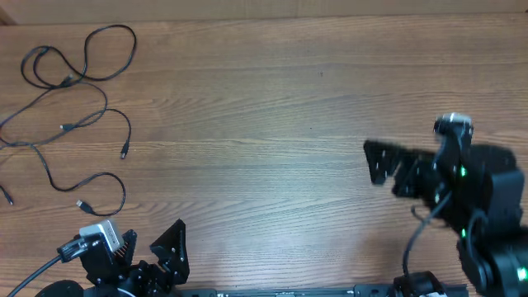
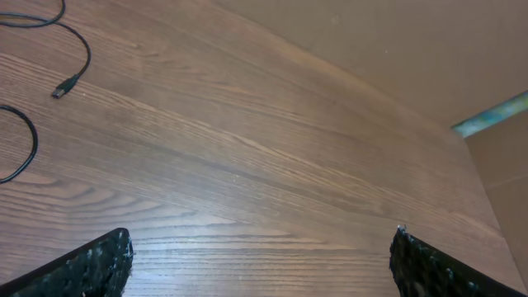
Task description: Untangle cables
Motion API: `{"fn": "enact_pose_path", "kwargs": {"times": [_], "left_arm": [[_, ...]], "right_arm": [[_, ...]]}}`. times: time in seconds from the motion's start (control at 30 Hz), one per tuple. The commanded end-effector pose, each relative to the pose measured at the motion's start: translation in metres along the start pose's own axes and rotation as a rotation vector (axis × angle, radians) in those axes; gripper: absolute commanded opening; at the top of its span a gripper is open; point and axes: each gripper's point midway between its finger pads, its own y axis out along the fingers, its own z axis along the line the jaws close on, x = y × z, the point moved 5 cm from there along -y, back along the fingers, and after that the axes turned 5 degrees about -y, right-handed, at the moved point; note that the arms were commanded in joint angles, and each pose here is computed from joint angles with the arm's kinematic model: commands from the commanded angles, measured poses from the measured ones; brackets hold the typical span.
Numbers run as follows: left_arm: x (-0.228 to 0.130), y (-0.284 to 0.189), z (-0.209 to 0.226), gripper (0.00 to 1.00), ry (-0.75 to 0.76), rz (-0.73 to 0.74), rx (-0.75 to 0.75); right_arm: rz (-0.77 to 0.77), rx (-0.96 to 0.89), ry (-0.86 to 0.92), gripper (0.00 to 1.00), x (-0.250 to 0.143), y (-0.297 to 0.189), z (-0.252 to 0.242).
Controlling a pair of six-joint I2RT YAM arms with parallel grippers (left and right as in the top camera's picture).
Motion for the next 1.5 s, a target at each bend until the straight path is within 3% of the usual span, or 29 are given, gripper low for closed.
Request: {"fn": "enact_pose_path", "kwargs": {"times": [0.0,0.67,0.87,1.13,1.17,1.47], "left_arm": [[-0.001,0.001,-0.001,1.0,0.023,0.007,-0.011],[-0.001,0.001,-0.001,1.0,0.022,0.007,-0.011],[-0.001,0.001,-0.001,1.0,0.023,0.007,-0.011],[-0.001,0.001,-0.001,0.99,0.022,0.007,-0.011],[-0.001,0.001,-0.001,1.0,0.022,0.007,-0.011],[-0.001,0.001,-0.001,1.0,0.022,0.007,-0.011]], "right_arm": [[-0.021,-0.004,-0.016,1.0,-0.007,-0.012,-0.001],[-0.035,-0.197,-0.01,1.0,-0.014,-0.006,-0.03],[-0.21,-0.188,-0.144,1.0,-0.019,0.0,-0.044],[-0.428,-0.147,-0.175,1.0,-0.037,0.003,-0.056],[-0.565,-0.121,-0.246,1.0,-0.047,0.014,-0.062],[-0.693,-0.086,-0.262,1.0,-0.069,0.041,-0.08]]}}
